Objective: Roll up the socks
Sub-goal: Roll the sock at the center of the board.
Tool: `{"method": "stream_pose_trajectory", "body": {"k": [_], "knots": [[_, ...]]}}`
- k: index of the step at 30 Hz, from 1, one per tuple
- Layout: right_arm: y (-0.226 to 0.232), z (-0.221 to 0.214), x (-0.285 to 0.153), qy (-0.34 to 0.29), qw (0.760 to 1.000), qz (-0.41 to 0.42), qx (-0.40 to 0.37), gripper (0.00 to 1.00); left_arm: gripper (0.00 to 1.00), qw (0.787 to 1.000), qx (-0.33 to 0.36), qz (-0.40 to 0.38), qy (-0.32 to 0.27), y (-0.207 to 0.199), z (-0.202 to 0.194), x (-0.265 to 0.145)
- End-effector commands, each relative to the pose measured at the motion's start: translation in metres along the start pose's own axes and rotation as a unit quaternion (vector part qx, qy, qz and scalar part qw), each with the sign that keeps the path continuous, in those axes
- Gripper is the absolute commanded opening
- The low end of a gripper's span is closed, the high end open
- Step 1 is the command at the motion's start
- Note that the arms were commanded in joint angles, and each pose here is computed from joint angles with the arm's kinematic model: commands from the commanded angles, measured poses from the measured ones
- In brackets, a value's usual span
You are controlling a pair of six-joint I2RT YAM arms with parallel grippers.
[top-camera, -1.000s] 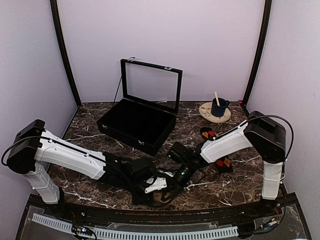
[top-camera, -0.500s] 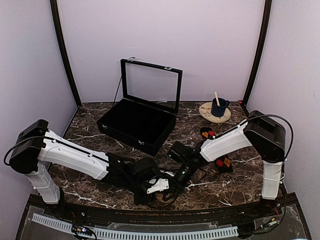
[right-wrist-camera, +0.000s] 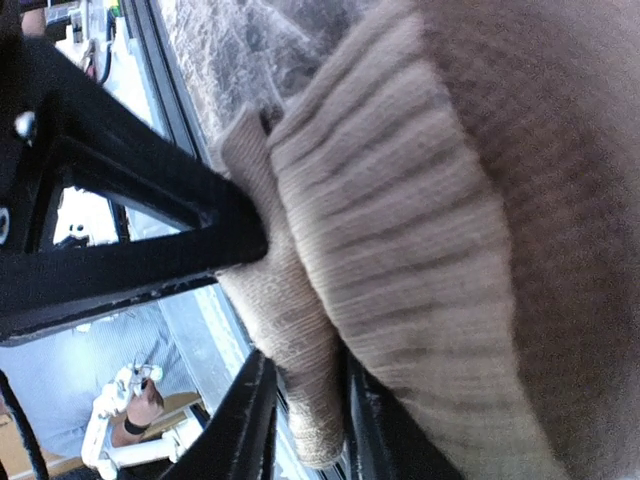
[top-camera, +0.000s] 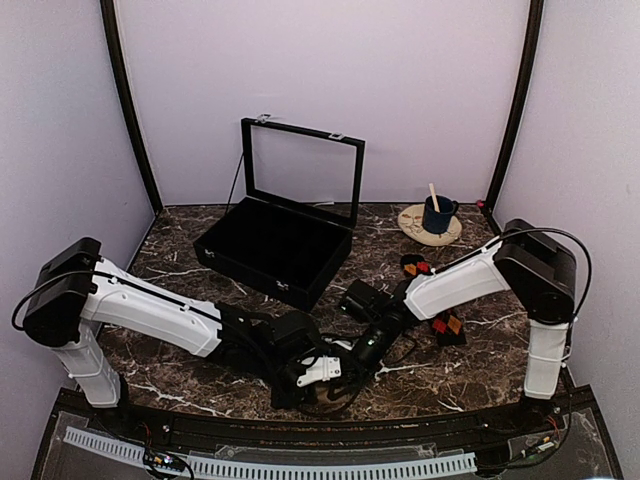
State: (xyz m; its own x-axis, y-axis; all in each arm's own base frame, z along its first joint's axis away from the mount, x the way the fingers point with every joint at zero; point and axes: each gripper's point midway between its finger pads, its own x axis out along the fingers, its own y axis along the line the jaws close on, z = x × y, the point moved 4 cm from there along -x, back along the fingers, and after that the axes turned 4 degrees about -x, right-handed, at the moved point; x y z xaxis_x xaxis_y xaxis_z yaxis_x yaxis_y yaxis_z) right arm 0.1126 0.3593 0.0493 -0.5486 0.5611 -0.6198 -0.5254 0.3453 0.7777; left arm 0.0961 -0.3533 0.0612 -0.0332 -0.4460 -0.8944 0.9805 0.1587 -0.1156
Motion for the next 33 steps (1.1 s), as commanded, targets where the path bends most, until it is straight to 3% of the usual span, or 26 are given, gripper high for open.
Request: {"method": "stream_pose_trajectory", "body": {"k": [1,19,33], "knots": [[-0.010,0.003,-0.018,-0.032,0.998,-0.046,0.002,0.27,0.00,0.994,-0.052,-0.007,0.097,0.006,-0.046,0.012],[-0.023,0.000,-0.063,-0.098,0.992,-0.074,0.017,0.28,0.00,0.986,-0.092,-0.074,0.119,0.014,-0.037,0.014],[-0.042,-0.015,-0.082,-0.157,0.972,-0.173,0.022,0.28,0.00,0.968,-0.138,-0.164,0.127,0.027,-0.014,0.008]]}}
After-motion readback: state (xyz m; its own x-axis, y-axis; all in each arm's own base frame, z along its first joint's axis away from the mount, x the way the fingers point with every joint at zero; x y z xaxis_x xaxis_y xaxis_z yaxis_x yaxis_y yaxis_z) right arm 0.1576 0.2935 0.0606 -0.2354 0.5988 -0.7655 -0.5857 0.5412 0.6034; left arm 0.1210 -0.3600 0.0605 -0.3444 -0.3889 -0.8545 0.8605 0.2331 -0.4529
